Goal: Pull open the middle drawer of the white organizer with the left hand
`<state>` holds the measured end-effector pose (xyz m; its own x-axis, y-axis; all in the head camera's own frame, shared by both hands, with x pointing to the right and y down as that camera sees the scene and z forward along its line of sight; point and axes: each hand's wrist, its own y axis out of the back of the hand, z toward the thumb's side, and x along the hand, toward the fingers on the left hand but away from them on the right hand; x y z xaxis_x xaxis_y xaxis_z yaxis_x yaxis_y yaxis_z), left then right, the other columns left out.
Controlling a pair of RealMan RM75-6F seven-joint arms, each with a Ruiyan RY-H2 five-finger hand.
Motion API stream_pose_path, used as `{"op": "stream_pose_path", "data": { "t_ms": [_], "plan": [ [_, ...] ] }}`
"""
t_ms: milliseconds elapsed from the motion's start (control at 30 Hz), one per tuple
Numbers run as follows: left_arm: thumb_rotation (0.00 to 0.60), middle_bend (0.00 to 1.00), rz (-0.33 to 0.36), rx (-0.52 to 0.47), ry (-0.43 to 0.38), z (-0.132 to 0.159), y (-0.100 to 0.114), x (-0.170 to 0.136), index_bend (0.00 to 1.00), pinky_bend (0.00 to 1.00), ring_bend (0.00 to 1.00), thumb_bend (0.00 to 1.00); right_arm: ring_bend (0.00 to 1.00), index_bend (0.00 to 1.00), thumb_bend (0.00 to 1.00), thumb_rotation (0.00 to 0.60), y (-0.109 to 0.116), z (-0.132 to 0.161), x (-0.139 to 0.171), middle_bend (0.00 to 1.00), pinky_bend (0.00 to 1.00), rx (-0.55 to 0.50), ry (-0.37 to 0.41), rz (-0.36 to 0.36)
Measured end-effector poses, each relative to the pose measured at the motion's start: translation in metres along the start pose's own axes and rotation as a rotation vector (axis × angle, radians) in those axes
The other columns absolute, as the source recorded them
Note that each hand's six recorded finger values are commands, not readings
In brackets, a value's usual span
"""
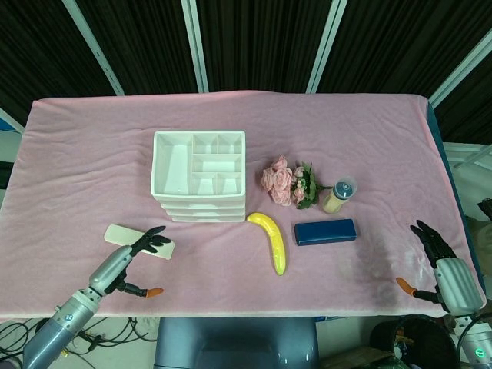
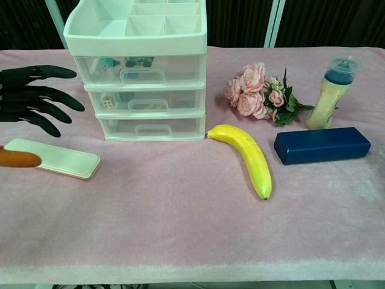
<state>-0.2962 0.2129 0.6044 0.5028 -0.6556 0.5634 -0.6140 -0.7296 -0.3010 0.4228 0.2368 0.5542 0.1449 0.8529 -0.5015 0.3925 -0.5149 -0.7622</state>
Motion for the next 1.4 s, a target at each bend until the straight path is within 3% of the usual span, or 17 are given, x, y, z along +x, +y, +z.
{"op": "stream_pose_path", "data": {
  "t_ms": [100,333,700,1400],
  "plan": [
    [0.600,0.72,0.021,0.005,0.006,0.003,-0.004,0.015,0.00,0.62,0.66,0.25,0.01,0.00,0.13,0.600,0.000,0.000,0.000,0.00,0.15,-0.003,0.001,0.000],
    [0.600,0.86,0.041,-0.013,0.026,0.009,-0.018,0.048,0.00,0.69,0.79,0.27,0.01,0.00,0.13,0.600,0.000,0.001,0.000,0.00,0.15,-0.016,0.001,-0.002],
    [0.600,0.87,0.017,-0.105,0.085,0.013,-0.039,0.083,0.00,0.69,0.80,0.27,0.01,0.00,0.13,0.600,0.000,0.001,0.000,0.00,0.15,-0.027,0.001,-0.001],
    [0.600,0.87,-0.024,-0.167,0.066,0.030,-0.054,0.115,0.00,0.69,0.80,0.27,0.01,0.00,0.13,0.600,0.000,0.000,0.000,0.00,0.15,-0.029,-0.003,0.000]
  ]
}}
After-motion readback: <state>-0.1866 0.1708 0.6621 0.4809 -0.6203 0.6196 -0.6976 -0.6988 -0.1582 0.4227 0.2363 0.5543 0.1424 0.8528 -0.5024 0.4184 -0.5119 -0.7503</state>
